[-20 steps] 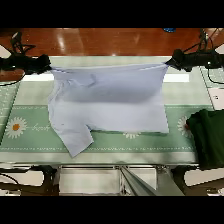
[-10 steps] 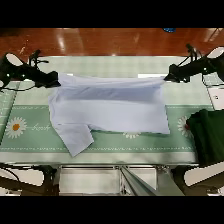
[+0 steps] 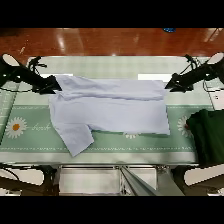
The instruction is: Fold the shirts.
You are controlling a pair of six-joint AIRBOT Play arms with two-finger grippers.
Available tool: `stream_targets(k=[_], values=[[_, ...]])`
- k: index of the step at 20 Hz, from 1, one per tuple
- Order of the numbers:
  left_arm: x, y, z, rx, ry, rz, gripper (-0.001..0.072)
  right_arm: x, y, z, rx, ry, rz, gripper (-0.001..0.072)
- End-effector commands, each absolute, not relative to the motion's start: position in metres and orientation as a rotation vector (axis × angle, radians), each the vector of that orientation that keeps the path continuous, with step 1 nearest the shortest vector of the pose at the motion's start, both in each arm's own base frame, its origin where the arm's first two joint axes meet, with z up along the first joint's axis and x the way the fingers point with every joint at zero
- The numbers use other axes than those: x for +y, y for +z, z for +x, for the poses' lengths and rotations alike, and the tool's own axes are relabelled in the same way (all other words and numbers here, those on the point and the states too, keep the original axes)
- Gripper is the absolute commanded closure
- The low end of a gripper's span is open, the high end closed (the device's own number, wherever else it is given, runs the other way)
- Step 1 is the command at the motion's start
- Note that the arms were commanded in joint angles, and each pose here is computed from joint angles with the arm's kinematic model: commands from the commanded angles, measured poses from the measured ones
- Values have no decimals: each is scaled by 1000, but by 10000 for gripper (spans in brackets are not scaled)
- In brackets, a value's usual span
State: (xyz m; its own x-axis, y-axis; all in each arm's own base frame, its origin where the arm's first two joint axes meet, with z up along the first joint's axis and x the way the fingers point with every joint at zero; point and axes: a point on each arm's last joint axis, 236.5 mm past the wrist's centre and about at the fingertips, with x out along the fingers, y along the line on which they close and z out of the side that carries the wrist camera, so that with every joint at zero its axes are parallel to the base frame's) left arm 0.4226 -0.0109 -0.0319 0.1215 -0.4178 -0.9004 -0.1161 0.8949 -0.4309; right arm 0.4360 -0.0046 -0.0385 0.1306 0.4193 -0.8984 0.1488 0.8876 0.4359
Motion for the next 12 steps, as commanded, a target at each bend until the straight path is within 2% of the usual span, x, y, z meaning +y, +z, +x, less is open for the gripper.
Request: stream_targets(k=[1,5,7,10,12], values=[[16,14,400,1423,-206,-479,199,-48,-14,410,1440,80,451,306],[39,3,326,1391,-109,-555,199,-47,-30,371,1305,-30,572,306],[45,-24,279,1382,-31,-624,199,-12,-42,345,1253,46,659,306],[37,-52,233,1350,60,-832,199,32,-44,315,1190,144,787,306],[24,-66,215,1363,78,-933,199,44,-39,305,1161,175,815,306]])
